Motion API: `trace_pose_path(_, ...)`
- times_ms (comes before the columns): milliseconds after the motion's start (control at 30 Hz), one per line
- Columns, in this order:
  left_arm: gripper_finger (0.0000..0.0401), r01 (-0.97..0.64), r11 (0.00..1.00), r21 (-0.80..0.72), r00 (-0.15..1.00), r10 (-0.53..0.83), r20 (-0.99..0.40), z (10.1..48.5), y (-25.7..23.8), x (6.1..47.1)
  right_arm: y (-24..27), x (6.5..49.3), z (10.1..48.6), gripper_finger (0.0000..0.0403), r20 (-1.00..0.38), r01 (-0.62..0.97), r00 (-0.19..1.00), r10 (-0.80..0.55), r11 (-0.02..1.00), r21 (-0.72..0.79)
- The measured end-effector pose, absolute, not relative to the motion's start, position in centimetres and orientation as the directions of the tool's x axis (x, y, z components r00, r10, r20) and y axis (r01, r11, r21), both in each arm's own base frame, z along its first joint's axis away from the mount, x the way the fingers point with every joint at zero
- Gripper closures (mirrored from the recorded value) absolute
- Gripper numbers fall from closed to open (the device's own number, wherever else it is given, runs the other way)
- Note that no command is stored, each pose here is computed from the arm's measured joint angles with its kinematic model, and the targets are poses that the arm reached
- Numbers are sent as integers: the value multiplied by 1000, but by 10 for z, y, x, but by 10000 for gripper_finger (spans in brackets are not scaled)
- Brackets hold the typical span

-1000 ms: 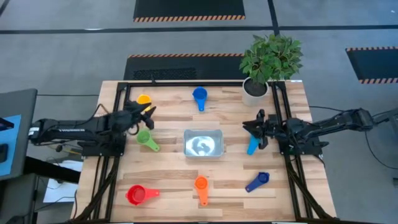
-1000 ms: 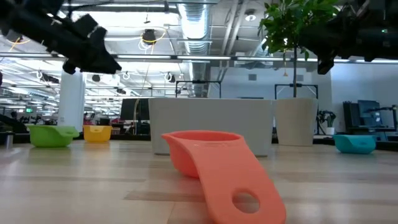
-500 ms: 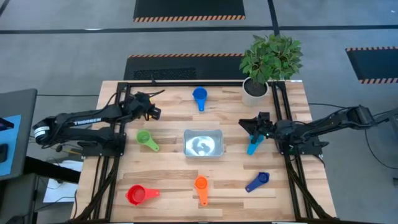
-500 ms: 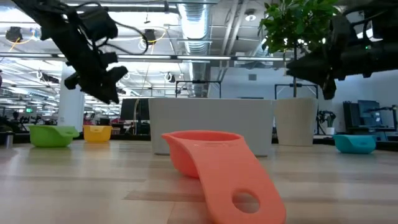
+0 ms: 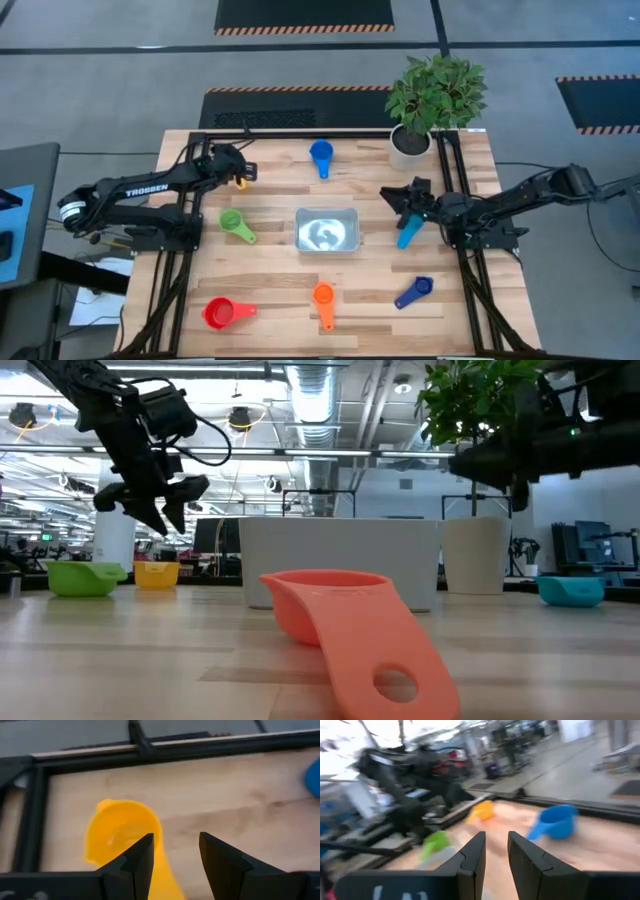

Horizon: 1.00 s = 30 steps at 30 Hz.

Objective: Nest measuring cups in basket
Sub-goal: Stack the yellow measuring cup on top of the red measuring cup

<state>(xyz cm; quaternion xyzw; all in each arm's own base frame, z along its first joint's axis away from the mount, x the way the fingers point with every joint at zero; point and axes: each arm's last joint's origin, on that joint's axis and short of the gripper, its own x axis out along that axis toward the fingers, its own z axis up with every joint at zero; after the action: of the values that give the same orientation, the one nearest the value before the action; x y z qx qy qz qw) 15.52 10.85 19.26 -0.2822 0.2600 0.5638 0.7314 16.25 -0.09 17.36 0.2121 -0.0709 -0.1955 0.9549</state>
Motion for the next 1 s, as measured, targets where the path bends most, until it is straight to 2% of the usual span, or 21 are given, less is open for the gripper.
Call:
trace_pose_path(100,255,-940,309,-145,312,607,-731,191,96,163,1,169,181,294,69,293,932,-356,850,437)
trace_pose_path(200,255,-912,389,-132,341,537,-772,189,73,166,1,174,185,294,63,295,933,-353,855,427)
trace_pose_path(333,255,-866,490,-97,341,438,-832,192,43,161,3,179,184,294,26,283,947,-321,868,409)
trace_pose_path(500,255,-801,597,-51,332,371,-867,216,19,158,5,183,178,294,-25,242,967,-252,888,391)
trace_pose_path(567,255,-751,656,-76,367,319,-874,223,10,160,5,184,177,294,-37,248,967,-254,889,386)
trace_pose_path(733,255,-555,808,-199,441,83,-894,225,-22,167,5,184,176,294,-38,251,966,-254,904,346)
trace_pose_path(867,255,-412,879,-240,409,-57,-911,221,-50,167,5,184,175,294,-43,253,966,-255,904,345)
trace_pose_path(1000,255,-344,900,-269,348,-144,-926,215,-73,162,5,184,175,294,-51,253,966,-252,897,363)
